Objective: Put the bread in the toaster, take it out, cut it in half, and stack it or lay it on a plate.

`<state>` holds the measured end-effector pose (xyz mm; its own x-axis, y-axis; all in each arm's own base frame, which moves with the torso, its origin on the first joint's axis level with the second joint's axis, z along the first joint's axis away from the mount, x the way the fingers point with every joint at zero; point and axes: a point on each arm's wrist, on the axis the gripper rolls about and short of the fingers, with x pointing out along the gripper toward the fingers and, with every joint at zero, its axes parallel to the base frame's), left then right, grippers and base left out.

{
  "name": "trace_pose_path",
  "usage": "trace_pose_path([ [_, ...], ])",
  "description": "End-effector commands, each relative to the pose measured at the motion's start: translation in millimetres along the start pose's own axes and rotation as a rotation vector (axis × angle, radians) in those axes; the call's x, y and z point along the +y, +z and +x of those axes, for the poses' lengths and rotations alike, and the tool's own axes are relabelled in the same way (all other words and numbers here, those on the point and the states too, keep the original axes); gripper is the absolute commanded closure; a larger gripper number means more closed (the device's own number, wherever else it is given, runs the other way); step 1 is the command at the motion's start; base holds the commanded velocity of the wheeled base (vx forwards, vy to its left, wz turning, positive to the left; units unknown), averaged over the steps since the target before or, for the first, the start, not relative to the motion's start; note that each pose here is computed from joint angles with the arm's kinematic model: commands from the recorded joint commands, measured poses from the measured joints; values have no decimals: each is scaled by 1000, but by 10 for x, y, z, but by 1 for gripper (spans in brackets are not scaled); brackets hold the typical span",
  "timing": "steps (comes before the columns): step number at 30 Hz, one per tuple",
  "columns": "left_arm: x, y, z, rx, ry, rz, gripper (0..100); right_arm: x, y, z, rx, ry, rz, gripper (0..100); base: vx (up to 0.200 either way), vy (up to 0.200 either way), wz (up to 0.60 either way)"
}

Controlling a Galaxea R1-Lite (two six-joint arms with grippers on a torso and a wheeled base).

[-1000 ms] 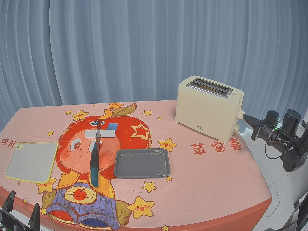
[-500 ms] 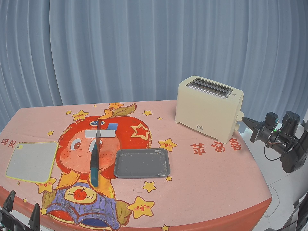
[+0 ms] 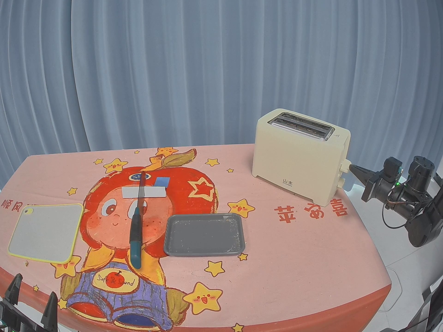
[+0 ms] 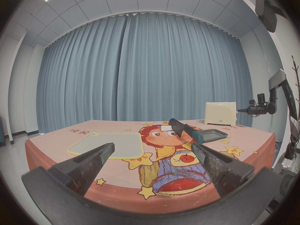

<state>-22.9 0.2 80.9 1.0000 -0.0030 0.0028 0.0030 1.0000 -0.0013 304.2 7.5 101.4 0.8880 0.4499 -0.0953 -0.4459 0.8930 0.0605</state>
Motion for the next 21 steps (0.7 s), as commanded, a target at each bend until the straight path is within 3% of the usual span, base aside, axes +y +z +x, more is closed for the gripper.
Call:
trace_pose_path([
  [1, 0, -49, 11, 15, 0, 0, 0, 12, 93, -32, -36, -1, -17, 100, 0, 0, 0],
  [21, 0, -49, 11, 15, 1, 0, 0, 36, 149, -72, -53, -50, -20, 100, 0, 0, 0],
])
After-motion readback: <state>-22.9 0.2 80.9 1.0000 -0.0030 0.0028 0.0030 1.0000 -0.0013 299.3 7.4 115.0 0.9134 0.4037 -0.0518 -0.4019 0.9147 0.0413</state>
